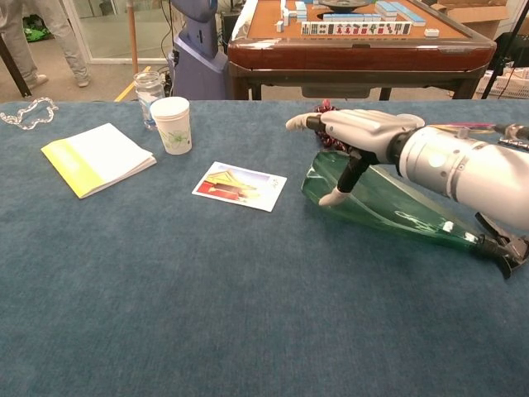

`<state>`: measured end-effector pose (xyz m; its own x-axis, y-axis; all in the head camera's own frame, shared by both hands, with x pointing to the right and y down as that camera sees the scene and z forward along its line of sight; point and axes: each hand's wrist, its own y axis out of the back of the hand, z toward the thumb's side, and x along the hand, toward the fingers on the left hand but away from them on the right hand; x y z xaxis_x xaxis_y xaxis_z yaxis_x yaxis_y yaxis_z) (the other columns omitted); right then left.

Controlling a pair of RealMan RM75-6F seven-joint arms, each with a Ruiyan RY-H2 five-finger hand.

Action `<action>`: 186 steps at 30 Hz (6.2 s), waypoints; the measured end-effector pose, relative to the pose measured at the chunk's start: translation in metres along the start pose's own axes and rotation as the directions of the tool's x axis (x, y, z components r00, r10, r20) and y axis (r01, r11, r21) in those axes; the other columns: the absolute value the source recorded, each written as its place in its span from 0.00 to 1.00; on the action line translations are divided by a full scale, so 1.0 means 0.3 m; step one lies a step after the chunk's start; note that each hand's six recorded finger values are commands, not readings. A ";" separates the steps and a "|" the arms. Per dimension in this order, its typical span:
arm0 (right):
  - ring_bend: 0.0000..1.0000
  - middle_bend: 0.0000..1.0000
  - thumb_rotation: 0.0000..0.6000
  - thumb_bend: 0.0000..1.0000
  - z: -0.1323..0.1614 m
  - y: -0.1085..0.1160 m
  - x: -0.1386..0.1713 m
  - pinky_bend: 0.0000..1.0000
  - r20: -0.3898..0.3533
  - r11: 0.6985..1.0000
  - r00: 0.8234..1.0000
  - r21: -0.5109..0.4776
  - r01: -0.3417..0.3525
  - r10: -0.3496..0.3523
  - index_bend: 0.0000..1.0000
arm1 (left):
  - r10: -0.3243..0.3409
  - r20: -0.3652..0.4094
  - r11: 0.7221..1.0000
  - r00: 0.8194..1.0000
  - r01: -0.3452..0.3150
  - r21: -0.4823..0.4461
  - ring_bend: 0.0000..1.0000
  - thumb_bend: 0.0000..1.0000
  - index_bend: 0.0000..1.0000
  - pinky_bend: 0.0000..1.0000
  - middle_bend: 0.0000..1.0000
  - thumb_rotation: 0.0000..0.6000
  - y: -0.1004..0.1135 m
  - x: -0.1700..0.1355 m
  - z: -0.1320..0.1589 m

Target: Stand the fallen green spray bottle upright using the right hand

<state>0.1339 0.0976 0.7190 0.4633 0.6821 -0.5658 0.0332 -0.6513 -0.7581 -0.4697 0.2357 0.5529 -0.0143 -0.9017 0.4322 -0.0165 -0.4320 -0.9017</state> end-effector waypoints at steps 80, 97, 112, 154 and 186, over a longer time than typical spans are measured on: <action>0.00 0.00 1.00 0.00 -0.155 -0.026 0.247 0.00 -0.337 0.899 0.919 0.308 0.312 -0.204 0.00 | -0.014 0.013 1.000 1.000 0.013 0.021 0.24 0.36 0.32 0.17 0.26 1.00 0.002 -0.016 0.025; 0.07 0.21 1.00 0.54 0.062 0.051 0.124 0.00 -0.343 0.948 0.934 0.253 0.194 -0.100 0.18 | -0.014 0.004 1.000 1.000 0.014 0.012 0.24 0.36 0.32 0.17 0.26 1.00 -0.001 -0.033 0.008; 0.09 0.21 1.00 0.55 0.064 -0.004 0.021 0.00 -0.269 0.934 0.962 0.350 0.068 0.031 0.19 | -0.016 -0.014 1.000 1.000 0.016 0.009 0.24 0.36 0.32 0.17 0.26 1.00 -0.007 -0.048 -0.017; 0.09 0.19 1.00 0.01 -0.098 0.126 0.318 0.00 -0.434 0.834 0.896 0.527 0.165 0.097 0.21 | -0.029 0.009 0.999 1.000 0.029 0.013 0.24 0.36 0.32 0.16 0.26 1.00 -0.015 -0.033 0.013; 0.08 0.18 1.00 0.00 -0.110 -0.075 0.279 0.00 -0.582 0.693 0.757 0.677 0.249 0.297 0.25 | -0.023 -0.026 0.999 0.999 0.023 0.024 0.24 0.36 0.32 0.16 0.26 1.00 -0.007 -0.061 0.003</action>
<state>0.2010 0.1584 0.6995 0.8761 0.1292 -0.4644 -0.4611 -0.0562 -0.8856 -0.4684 0.2530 0.5468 -0.0402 -0.8908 0.4526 0.0071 -0.4532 -0.8914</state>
